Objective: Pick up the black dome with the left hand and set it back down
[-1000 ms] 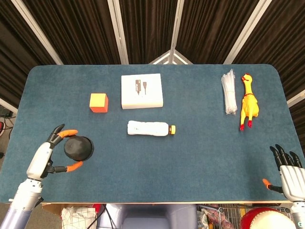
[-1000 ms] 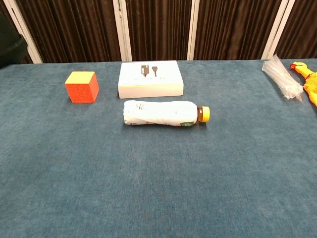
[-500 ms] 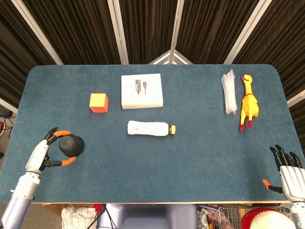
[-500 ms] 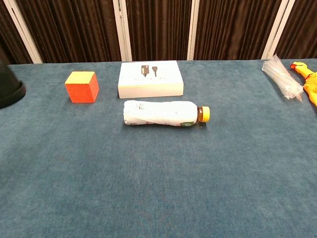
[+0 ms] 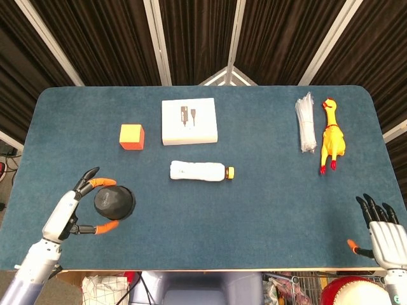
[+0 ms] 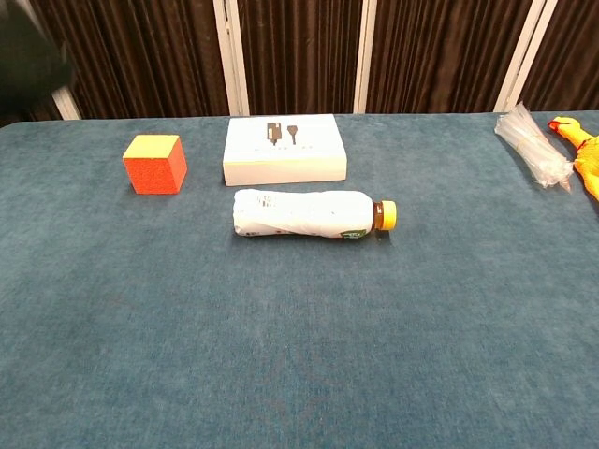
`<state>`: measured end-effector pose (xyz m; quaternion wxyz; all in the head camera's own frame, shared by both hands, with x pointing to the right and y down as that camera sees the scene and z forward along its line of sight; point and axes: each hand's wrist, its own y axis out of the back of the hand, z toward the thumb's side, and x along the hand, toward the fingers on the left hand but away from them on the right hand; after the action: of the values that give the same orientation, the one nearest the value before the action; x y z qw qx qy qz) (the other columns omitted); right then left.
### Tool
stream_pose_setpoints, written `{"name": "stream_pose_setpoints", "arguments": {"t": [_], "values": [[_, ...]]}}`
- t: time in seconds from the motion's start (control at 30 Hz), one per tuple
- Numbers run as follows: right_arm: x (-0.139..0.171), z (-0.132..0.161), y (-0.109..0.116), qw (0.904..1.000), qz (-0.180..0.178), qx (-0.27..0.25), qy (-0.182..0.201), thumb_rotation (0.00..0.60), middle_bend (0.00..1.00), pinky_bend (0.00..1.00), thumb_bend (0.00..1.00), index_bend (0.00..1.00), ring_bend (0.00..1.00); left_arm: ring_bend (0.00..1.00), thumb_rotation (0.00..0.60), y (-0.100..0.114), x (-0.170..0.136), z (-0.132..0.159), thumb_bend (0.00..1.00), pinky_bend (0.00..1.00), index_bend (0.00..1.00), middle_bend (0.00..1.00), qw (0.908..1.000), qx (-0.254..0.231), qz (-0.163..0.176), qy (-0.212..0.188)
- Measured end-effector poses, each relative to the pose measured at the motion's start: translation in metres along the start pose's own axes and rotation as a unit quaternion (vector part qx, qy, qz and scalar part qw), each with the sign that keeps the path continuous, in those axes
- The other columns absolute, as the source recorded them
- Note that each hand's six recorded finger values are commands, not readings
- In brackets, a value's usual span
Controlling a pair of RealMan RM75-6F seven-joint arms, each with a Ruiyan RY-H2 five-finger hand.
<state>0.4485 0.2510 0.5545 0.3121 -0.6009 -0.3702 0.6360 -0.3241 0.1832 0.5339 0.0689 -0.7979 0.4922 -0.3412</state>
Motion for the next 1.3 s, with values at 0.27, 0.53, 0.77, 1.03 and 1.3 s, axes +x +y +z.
{"name": "stream_pose_setpoints", "arguments": {"t": [0.27, 0.53, 0.77, 1.03, 1.3], "values": [[-0.002, -0.004, 0.003, 0.9999, -0.004, -0.002, -0.009, 0.600, 0.00, 0.08, 0.21, 0.00, 0.17, 0.00, 0.600, 0.003, 0.016, -0.056, 0.47, 0.00, 0.30, 0.46, 0.9987, 0.032, 0.012, 0.039], [0.002, -0.006, 0.007, 0.9999, -0.007, -0.006, -0.008, 0.600, 0.00, 0.08, 0.21, 0.00, 0.17, 0.00, 0.600, -0.006, 0.016, -0.044, 0.47, 0.00, 0.31, 0.44, 0.9993, -0.003, 0.014, 0.033], [0.002, -0.007, 0.007, 0.9999, -0.006, -0.008, -0.009, 0.600, 0.00, 0.08, 0.21, 0.00, 0.17, 0.00, 0.600, -0.010, 0.037, -0.119, 0.47, 0.00, 0.30, 0.44, 0.9938, 0.036, 0.039, 0.098], [0.001, -0.008, 0.004, 0.9999, 0.000, -0.008, -0.009, 0.600, 0.00, 0.08, 0.21, 0.00, 0.17, 0.00, 0.600, -0.038, 0.065, -0.160, 0.47, 0.00, 0.30, 0.44, 0.9908, 0.044, 0.042, 0.121], [0.001, -0.010, 0.003, 0.9999, 0.003, -0.010, -0.013, 0.600, 0.00, 0.08, 0.21, 0.00, 0.17, 0.00, 0.600, -0.056, 0.078, -0.171, 0.42, 0.00, 0.23, 0.29, 0.9923, 0.032, 0.039, 0.114]]}}
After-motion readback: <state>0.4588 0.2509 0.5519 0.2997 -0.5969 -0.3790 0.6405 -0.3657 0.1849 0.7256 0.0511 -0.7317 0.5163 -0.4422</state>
